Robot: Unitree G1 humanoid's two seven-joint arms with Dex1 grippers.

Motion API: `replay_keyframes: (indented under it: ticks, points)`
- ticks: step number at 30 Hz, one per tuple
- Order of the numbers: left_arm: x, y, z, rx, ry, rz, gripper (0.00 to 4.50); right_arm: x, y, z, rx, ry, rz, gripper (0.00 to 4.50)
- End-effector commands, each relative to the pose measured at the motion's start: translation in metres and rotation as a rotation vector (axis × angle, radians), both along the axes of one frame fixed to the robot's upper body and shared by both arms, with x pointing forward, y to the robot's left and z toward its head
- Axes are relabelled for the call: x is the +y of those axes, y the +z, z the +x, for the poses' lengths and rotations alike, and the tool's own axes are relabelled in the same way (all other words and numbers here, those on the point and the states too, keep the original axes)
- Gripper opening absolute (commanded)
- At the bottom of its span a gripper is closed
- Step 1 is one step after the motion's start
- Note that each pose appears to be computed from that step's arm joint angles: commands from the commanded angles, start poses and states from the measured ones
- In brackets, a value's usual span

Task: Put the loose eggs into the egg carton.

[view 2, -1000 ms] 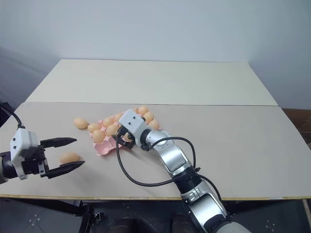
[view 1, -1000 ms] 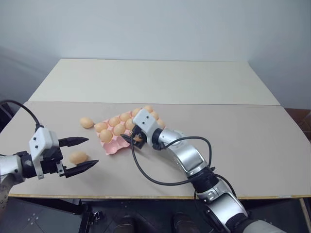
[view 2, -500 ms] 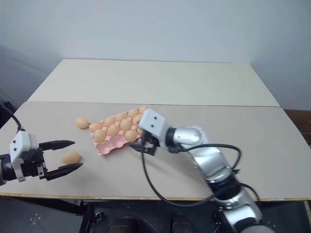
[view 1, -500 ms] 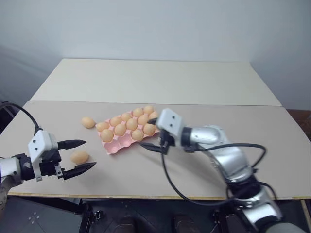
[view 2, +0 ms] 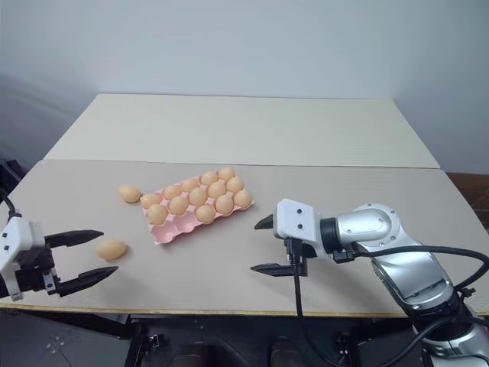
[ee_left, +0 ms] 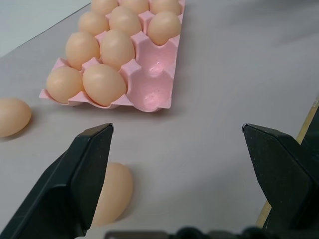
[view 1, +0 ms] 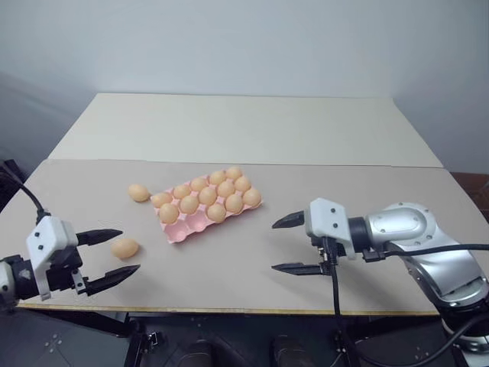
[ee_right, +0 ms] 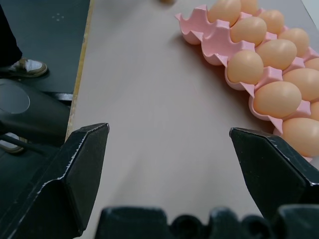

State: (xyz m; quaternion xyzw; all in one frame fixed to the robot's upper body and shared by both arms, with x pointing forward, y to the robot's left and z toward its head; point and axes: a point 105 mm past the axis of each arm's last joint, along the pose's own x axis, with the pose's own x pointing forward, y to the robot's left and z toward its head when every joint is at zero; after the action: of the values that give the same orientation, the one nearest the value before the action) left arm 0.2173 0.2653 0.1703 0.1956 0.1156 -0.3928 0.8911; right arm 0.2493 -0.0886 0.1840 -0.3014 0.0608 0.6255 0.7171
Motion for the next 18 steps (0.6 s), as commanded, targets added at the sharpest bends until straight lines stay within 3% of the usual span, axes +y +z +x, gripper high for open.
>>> replay_keyframes:
  ticks: [1,7,18]
  points:
    - [0.003,0.006,0.003,-0.041,0.041,0.062,4.5,-0.003,0.015,-0.003,-0.063,0.005,0.018,4.49]
    - [0.014,0.001,0.019,-0.038,0.078,0.149,4.5,-0.01,0.016,-0.001,-0.061,-0.023,0.011,4.49]
    - [0.009,-0.018,0.065,0.105,0.016,0.274,4.5,-0.02,0.019,0.011,-0.075,-0.155,0.011,4.49]
